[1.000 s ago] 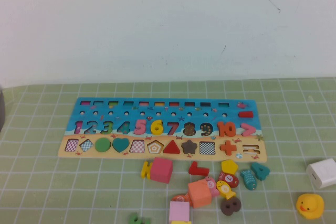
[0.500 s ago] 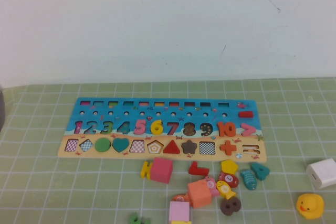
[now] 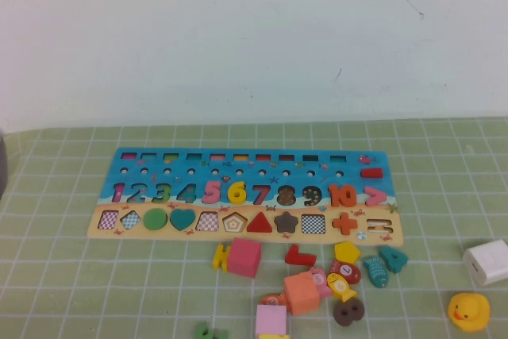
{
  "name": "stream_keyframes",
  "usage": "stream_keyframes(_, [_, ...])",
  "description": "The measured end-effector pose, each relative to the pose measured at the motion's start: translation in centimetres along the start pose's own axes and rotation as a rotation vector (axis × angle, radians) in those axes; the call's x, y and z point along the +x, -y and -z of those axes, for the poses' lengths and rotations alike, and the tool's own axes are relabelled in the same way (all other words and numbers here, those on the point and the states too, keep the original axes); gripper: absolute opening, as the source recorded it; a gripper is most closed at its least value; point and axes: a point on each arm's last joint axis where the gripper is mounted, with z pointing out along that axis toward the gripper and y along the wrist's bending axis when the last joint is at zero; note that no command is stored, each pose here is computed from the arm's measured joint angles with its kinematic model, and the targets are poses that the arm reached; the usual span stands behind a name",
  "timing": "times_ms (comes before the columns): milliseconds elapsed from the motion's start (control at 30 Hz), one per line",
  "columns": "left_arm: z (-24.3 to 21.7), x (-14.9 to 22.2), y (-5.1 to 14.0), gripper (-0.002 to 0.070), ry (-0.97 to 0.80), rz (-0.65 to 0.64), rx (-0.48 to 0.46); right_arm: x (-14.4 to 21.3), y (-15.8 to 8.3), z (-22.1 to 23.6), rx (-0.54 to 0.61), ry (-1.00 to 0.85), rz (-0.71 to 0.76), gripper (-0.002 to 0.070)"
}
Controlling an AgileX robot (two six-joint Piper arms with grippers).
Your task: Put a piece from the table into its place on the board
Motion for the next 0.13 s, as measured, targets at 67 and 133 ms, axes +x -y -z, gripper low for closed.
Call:
stream_keyframes(67, [0.0,0.0,0.0,-0.0001,0.0,0.0,0.0,0.0,0.0,0.0,0.0,0.0,0.0,-0.0001])
stream_keyframes(133, [0.0,0.0,0.0,-0.0001,0.0,0.0,0.0,0.0,0.0,0.0,0.0,0.0,0.0,-0.0001])
